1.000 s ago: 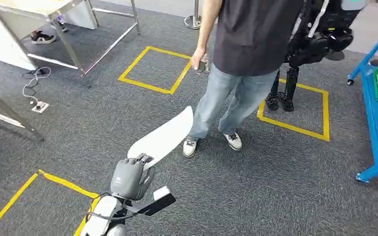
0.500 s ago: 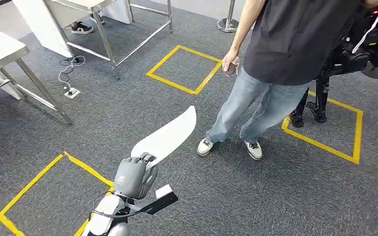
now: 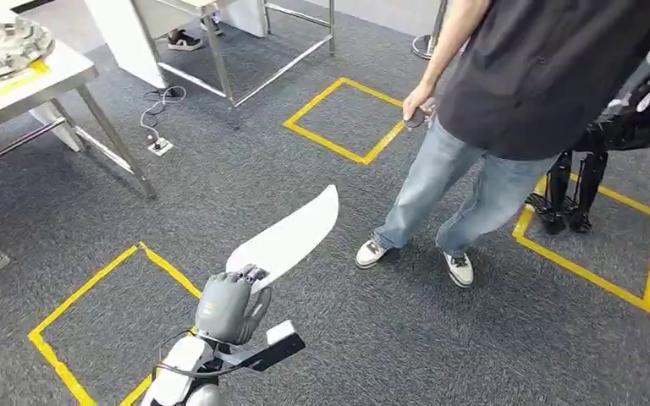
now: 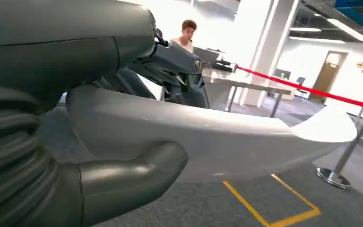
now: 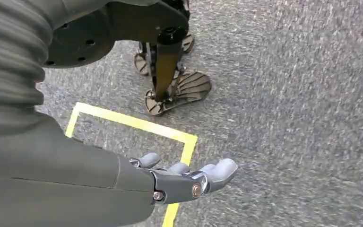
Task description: Take the parts from the cabinet and place them on the table.
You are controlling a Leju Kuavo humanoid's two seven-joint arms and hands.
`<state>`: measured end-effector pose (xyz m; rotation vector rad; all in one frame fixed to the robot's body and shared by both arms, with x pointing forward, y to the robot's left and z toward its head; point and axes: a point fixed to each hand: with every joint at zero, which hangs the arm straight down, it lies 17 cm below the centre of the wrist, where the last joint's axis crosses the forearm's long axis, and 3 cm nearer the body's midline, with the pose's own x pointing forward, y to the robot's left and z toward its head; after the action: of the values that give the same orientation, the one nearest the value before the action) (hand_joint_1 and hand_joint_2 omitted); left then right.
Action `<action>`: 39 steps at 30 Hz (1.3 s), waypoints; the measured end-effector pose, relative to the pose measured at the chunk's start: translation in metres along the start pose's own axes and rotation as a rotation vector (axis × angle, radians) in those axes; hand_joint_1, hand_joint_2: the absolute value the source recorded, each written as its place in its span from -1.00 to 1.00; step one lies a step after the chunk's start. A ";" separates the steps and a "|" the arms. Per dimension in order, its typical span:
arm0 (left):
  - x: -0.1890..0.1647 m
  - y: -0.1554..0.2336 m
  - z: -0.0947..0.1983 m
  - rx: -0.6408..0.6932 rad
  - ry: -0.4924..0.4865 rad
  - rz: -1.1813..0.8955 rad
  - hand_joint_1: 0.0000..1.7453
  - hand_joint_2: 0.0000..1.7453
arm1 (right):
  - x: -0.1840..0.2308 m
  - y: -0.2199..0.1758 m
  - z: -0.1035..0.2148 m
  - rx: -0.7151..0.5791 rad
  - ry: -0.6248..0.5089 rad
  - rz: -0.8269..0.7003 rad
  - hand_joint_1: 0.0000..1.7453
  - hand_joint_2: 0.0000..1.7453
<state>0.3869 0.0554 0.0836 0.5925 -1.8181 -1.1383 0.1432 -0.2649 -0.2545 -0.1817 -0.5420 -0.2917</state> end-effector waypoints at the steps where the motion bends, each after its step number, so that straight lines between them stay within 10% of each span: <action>1: 0.000 -0.001 0.000 -0.001 0.002 0.002 1.00 1.00 | 0.000 0.000 0.000 0.000 0.000 0.000 -1.00 1.00; 39: -0.012 0.000 0.013 0.021 0.079 0.042 1.00 1.00 | -0.006 0.001 0.001 0.027 0.008 0.042 -1.00 1.00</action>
<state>0.3812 0.0705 0.0765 0.6004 -1.7687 -1.0544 0.1380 -0.2627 -0.2565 -0.1657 -0.5331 -0.2443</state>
